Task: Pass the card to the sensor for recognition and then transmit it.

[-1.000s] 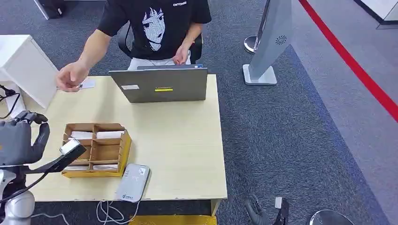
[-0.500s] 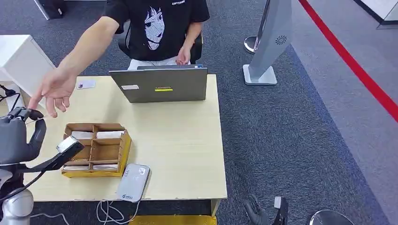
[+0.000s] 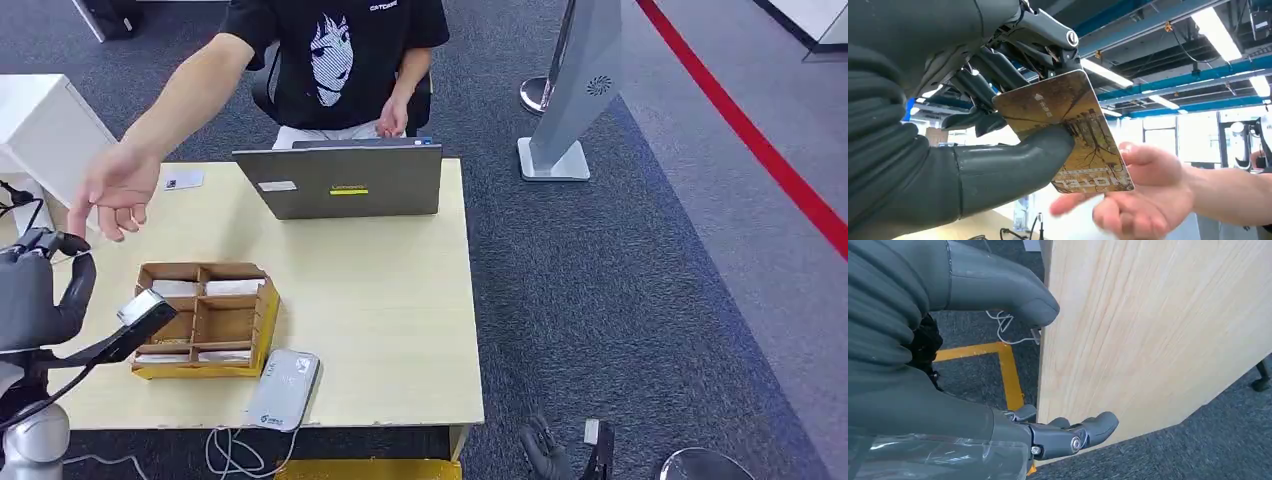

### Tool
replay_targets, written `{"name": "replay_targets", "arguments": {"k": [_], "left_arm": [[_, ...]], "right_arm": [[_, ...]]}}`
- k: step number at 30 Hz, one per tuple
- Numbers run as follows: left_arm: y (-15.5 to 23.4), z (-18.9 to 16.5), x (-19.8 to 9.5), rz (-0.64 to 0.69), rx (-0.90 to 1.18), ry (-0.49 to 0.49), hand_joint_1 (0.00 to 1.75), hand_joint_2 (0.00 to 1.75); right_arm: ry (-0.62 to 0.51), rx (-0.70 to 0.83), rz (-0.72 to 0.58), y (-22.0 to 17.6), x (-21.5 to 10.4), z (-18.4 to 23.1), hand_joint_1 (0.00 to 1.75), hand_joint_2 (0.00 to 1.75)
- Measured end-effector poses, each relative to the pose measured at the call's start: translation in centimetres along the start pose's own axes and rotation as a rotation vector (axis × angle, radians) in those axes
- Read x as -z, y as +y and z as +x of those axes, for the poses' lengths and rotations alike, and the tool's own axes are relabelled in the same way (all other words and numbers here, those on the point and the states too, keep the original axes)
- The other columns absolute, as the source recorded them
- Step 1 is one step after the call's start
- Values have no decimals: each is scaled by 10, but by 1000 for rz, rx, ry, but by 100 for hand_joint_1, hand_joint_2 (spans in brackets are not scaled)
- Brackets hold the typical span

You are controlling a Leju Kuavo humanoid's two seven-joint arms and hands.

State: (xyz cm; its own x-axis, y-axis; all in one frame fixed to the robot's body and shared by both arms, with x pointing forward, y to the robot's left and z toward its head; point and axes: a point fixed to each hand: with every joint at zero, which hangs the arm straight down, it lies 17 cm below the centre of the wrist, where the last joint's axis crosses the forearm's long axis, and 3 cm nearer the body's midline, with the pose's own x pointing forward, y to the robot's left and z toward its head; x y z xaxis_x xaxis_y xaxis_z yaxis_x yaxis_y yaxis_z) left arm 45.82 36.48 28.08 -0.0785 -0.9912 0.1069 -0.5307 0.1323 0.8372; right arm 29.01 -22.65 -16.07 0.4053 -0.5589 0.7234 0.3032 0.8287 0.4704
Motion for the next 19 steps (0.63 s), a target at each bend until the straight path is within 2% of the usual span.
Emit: {"name": "replay_targets", "arguments": {"k": [7,14,19], "left_arm": [[2,-3,3,6,3,10,175,175],[-30,-62,-7,-35,-2,136,175,175],[-44,-75,-14,-72,0,166,175,175]], "right_arm": [[4,-3,4,1,0,-1,0,175],[17,-17,22,8,1,-3,0,175],[17,-19,26,9,2,-3,0,175]]}}
